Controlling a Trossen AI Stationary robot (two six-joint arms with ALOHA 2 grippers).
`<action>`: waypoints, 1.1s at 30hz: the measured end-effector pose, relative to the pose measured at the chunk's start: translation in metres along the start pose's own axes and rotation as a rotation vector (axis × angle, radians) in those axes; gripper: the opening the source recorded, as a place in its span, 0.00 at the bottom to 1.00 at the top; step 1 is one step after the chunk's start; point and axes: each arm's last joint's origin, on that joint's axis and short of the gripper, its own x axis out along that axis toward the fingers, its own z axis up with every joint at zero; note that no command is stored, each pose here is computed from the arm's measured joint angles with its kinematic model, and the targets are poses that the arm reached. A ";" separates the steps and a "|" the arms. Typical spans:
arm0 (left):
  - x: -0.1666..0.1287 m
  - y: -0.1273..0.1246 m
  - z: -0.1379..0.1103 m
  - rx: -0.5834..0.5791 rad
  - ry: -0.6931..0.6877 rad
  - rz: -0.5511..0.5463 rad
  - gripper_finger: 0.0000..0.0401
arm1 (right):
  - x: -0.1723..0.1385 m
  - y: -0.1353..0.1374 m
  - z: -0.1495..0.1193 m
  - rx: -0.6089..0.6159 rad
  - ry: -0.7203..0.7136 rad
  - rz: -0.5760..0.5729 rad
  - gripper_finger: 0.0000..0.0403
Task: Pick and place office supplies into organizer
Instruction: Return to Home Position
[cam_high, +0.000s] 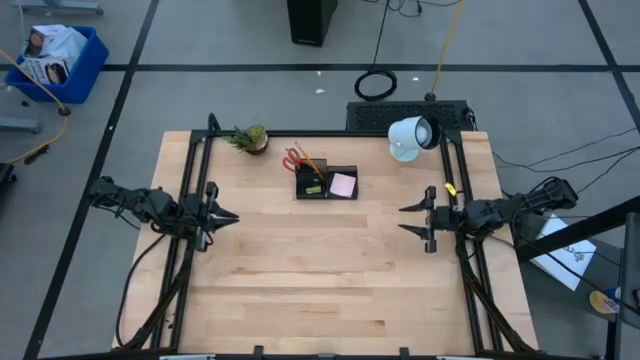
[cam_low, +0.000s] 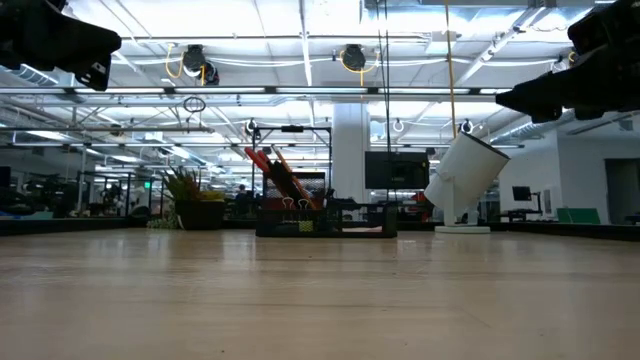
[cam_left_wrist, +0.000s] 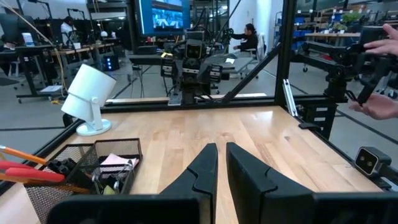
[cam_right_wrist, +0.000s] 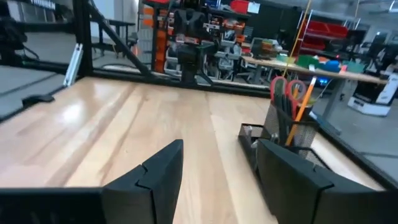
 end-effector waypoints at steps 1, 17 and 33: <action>0.000 0.000 0.000 0.000 0.000 0.000 0.09 | 0.000 0.000 0.000 0.015 0.004 0.000 0.48; 0.000 0.000 0.000 0.000 -0.001 0.000 0.09 | 0.007 0.004 -0.009 -0.157 0.102 0.016 0.48; 0.000 0.000 0.000 0.000 -0.001 0.001 0.09 | 0.007 0.004 -0.008 -0.155 0.096 0.016 0.48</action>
